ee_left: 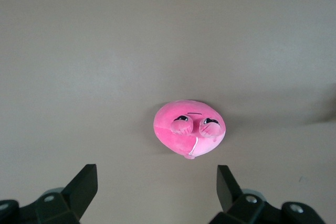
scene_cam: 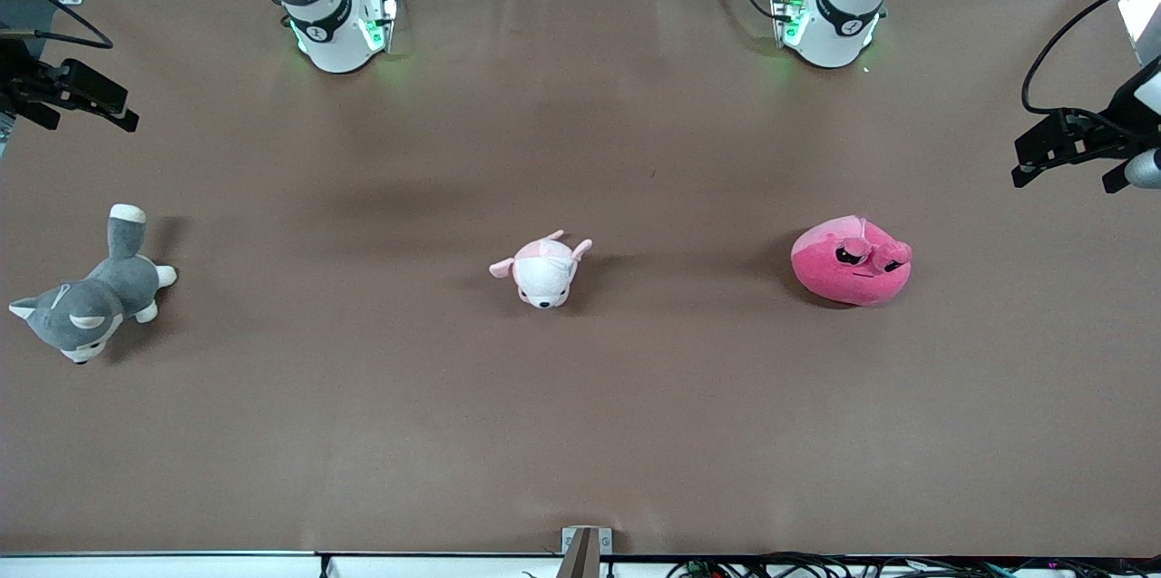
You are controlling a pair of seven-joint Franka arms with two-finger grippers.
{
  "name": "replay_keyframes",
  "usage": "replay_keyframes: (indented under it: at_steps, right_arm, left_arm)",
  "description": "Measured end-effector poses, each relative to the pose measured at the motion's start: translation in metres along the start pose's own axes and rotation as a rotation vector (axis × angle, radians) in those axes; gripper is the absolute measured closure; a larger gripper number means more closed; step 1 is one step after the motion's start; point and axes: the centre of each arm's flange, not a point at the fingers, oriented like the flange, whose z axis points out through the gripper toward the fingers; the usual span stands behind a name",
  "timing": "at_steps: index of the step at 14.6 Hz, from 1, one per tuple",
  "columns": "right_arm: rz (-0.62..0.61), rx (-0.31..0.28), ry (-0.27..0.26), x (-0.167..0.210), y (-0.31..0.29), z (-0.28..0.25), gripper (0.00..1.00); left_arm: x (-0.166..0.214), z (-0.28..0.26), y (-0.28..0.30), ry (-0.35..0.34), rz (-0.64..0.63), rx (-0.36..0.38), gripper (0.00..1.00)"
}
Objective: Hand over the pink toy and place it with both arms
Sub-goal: 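Reach the left gripper toward the round pink plush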
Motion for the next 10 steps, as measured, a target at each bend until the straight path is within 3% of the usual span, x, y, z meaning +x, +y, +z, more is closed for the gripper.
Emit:
replay_keyframes:
  at_steps: [7,10]
  right_arm:
    - [-0.048,-0.026,0.0,0.0,0.002,-0.001,0.0]
    - [-0.048,-0.027,-0.001,-0.001,0.002,-0.001,0.0]
  left_arm:
    - [0.001,0.001,0.002,-0.002,0.004,-0.001,0.0]
    - [0.009,0.023,0.007,-0.042,0.014,-0.005,0.0]
